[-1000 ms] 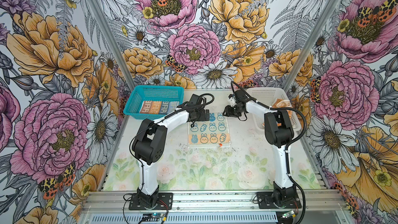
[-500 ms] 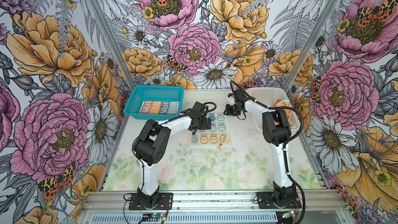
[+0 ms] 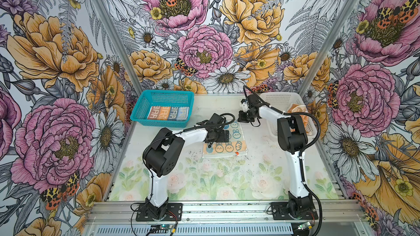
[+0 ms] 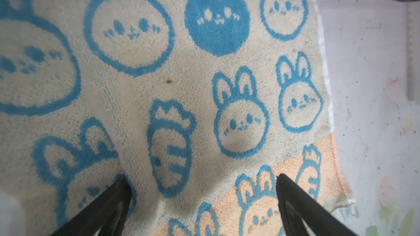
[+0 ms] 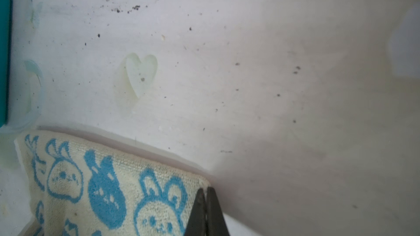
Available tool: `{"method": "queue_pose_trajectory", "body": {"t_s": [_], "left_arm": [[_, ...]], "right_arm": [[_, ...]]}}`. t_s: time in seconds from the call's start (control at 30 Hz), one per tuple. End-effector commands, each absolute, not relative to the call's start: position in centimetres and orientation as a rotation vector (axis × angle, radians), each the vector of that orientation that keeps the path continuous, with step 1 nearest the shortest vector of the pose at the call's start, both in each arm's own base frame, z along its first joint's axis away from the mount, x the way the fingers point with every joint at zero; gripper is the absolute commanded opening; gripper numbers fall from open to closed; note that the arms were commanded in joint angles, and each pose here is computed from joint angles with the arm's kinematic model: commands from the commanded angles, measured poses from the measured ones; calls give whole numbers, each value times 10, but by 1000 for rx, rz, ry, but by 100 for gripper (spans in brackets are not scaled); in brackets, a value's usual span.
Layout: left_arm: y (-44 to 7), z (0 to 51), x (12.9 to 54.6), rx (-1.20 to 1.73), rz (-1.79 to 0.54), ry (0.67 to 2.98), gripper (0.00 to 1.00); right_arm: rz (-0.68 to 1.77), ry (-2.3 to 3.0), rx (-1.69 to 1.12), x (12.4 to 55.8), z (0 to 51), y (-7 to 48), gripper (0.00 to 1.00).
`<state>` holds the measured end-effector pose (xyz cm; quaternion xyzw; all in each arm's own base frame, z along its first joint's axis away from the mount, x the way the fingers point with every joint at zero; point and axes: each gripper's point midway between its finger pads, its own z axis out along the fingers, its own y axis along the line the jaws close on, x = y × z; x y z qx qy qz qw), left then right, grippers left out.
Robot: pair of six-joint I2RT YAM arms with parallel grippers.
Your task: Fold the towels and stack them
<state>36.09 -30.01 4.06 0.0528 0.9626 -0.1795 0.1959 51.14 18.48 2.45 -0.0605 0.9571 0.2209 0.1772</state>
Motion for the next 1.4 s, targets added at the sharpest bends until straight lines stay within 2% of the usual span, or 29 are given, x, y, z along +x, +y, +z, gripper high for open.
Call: {"method": "queue_pose_trajectory", "body": {"t_s": [0.0, 0.1, 0.23, 0.4, 0.67, 0.97, 1.2, 1.37], "left_arm": [[-317, 35, 347, 138, -582, 2739, 99], [-319, 60, 359, 140, -606, 2688, 99], [-288, 95, 396, 107, -521, 2619, 99], [-239, 95, 443, 78, -341, 2614, 99], [-218, 56, 473, 92, -279, 2705, 77], [-221, 34, 475, 127, -286, 2747, 59], [-222, 32, 474, 140, -300, 2756, 42], [-216, 29, 469, 143, -285, 2769, 35]], "right_arm": [[549, 2749, -158, 500, 25, 158, 0], [534, 2744, -161, 500, 31, 148, 0], [546, 2729, -186, 498, 42, 148, 0], [557, 2711, -191, 496, 52, 151, 0], [568, 2709, -206, 492, 55, 157, 0], [574, 2713, -204, 492, 53, 158, 0], [577, 2717, -201, 491, 52, 158, 0], [583, 2722, -199, 489, 50, 159, 0]]}}
